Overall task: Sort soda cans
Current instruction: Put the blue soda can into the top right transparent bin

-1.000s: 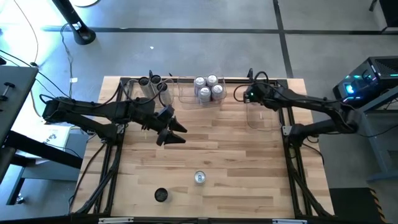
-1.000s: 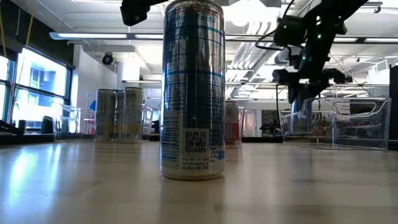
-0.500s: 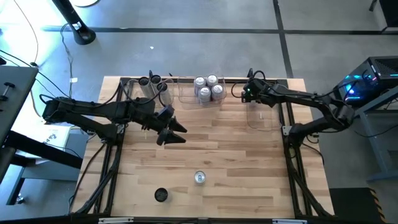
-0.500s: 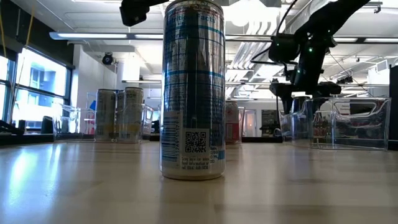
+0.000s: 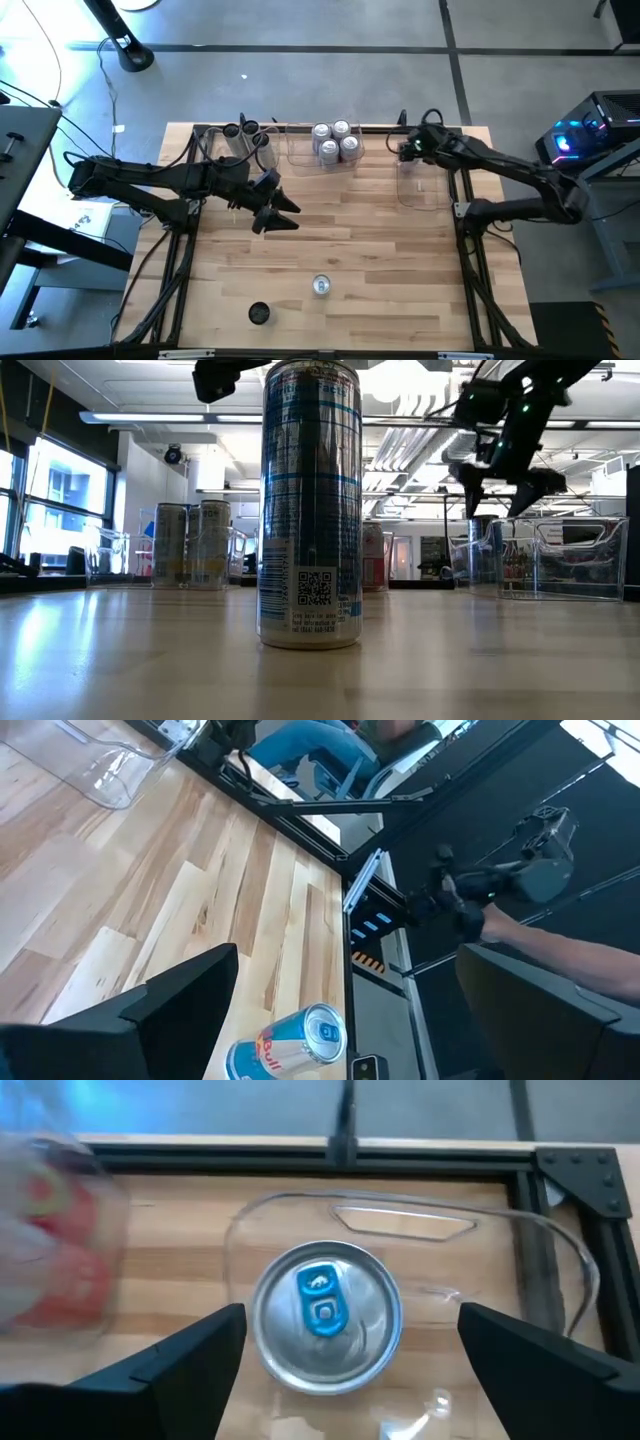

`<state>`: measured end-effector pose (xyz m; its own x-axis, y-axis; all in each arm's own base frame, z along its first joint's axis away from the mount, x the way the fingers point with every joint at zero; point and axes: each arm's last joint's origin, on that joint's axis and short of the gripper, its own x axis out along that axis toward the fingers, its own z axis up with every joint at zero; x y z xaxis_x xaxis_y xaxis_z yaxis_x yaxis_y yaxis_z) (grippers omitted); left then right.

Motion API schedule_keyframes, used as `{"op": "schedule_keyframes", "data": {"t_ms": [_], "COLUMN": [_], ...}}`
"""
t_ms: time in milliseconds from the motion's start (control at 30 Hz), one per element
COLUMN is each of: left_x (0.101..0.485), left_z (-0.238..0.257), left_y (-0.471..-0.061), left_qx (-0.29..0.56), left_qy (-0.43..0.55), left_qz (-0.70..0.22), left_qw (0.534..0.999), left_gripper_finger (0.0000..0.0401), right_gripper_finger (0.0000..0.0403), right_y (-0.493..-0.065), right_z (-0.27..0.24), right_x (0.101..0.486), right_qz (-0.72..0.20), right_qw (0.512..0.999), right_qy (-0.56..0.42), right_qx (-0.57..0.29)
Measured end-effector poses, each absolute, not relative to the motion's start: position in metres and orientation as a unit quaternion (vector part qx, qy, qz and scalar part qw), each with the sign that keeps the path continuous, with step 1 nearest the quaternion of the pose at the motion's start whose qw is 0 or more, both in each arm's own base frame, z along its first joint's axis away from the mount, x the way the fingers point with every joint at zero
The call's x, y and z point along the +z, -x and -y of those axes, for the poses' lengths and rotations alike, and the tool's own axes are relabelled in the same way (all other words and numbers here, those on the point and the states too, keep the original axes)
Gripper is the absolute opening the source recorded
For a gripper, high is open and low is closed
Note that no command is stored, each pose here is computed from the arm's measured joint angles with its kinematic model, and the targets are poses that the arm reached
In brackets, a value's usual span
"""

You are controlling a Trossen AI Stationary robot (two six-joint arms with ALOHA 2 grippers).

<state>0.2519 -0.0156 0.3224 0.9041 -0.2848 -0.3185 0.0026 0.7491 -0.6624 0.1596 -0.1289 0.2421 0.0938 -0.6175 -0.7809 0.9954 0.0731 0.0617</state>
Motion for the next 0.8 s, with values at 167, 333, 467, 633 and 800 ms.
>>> {"op": "schedule_keyframes", "data": {"t_ms": [167,333,467,633,800], "left_x": [0.322,0.322,0.322,0.322,0.322], "left_z": [0.016,0.016,0.015,0.014,0.014], "left_y": [-0.252,-0.252,-0.252,-0.252,-0.252], "left_qx": [-0.080,-0.080,-0.074,-0.066,-0.065], "left_qy": [0.338,0.338,0.329,0.327,0.327], "left_qz": [-0.204,-0.204,-0.201,-0.198,-0.198], "left_qw": [0.915,0.915,0.920,0.922,0.922], "left_gripper_finger": [0.0369,0.0369,0.0369,0.0369,0.0369], "right_gripper_finger": [0.0361,0.0361,0.0362,0.0362,0.0362], "right_y": [-0.152,-0.160,-0.194,-0.255,-0.298], "right_z": [0.110,0.086,0.060,0.012,-0.051], "right_x": [0.265,0.291,0.304,0.282,0.245], "right_qz": [-0.265,-0.175,-0.108,-0.120,-0.191], "right_qw": [0.725,0.807,0.872,0.912,0.924], "right_qy": [-0.300,-0.312,-0.326,-0.313,-0.310], "right_qx": [-0.560,-0.470,-0.348,-0.235,-0.117]}}
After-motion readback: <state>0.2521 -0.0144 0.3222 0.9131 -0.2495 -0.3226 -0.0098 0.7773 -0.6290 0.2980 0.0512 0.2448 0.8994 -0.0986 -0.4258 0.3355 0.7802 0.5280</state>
